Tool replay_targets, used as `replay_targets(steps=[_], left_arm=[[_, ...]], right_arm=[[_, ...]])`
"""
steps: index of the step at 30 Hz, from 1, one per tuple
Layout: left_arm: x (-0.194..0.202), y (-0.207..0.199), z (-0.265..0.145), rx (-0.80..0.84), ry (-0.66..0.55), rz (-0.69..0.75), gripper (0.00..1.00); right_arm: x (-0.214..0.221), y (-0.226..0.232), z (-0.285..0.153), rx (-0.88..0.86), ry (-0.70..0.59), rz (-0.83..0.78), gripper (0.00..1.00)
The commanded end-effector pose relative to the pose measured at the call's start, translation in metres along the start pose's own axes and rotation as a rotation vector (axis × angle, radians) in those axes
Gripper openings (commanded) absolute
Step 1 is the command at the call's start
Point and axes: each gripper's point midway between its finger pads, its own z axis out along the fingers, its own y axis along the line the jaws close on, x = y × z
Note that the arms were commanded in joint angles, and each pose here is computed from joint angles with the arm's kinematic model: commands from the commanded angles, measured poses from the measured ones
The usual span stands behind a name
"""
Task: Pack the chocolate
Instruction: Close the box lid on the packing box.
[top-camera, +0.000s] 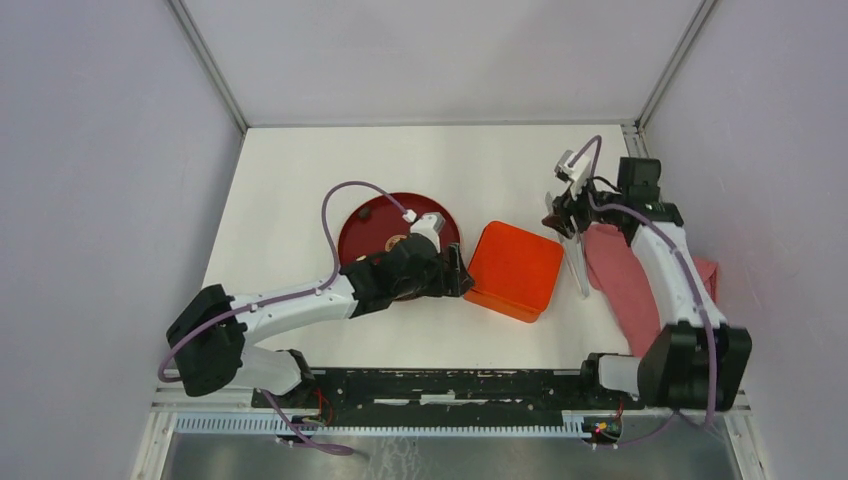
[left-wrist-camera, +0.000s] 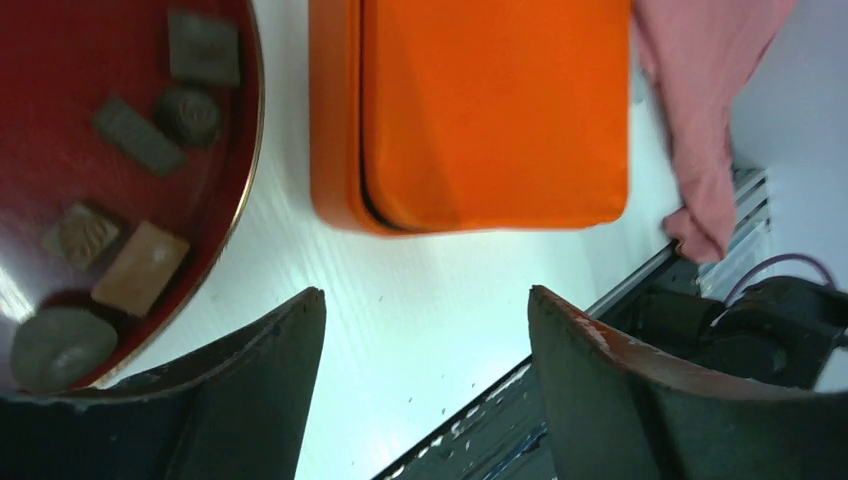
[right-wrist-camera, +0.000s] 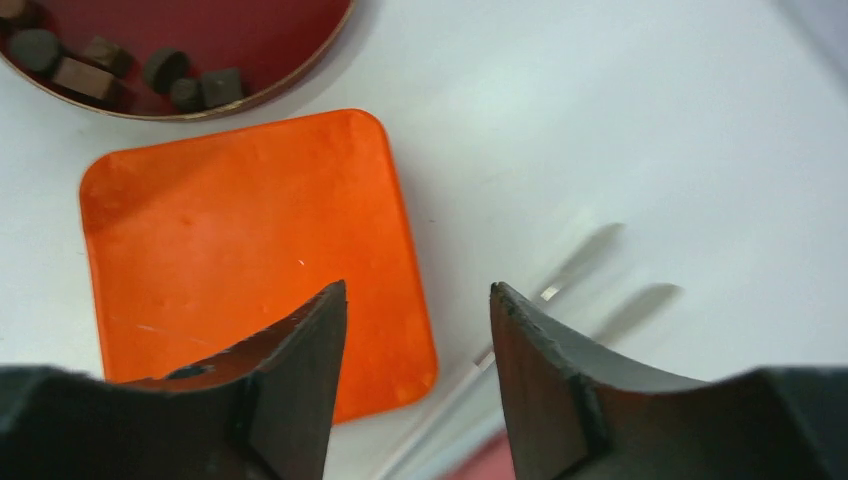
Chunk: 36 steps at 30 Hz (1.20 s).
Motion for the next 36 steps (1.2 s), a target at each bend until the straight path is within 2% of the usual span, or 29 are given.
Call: replay_targets(steps=[1, 5, 9, 15, 21, 27, 36], left_arm=[[-0.051, -0.018, -0.008, 0.044, -0.074, 0.127, 0.84], [-0.073, -0.024, 0.006, 0.12, -0.059, 0.118, 0.87], [-0.079, -0.028, 0.027, 0.143, -0.014, 0.151, 0.87], [-0.077, -0.012, 0.069, 0.061, 0.076, 0.21, 0.83], [-0.072, 0.004, 0.093, -0.014, 0.13, 0.221, 0.75], [-0.058, 0.001, 0.1, 0.016, 0.192, 0.212, 0.7], [-0.04, -0.003, 0.098, 0.044, 0.244, 0.205, 0.64]], right_arm=[[0.005, -0.001, -0.042, 0.209, 0.027, -0.124, 0.55], [0.057, 0.01, -0.052, 0.27, 0.142, -0.078, 0.38], [0.104, 0.012, -0.054, 0.302, 0.276, -0.038, 0.29], [0.133, 0.02, -0.044, 0.261, 0.326, 0.003, 0.26], [0.149, 0.034, -0.03, 0.191, 0.329, 0.053, 0.24], [0.15, 0.044, -0.018, 0.156, 0.333, 0.04, 0.24], [0.128, 0.044, -0.005, 0.127, 0.317, 0.005, 0.24]])
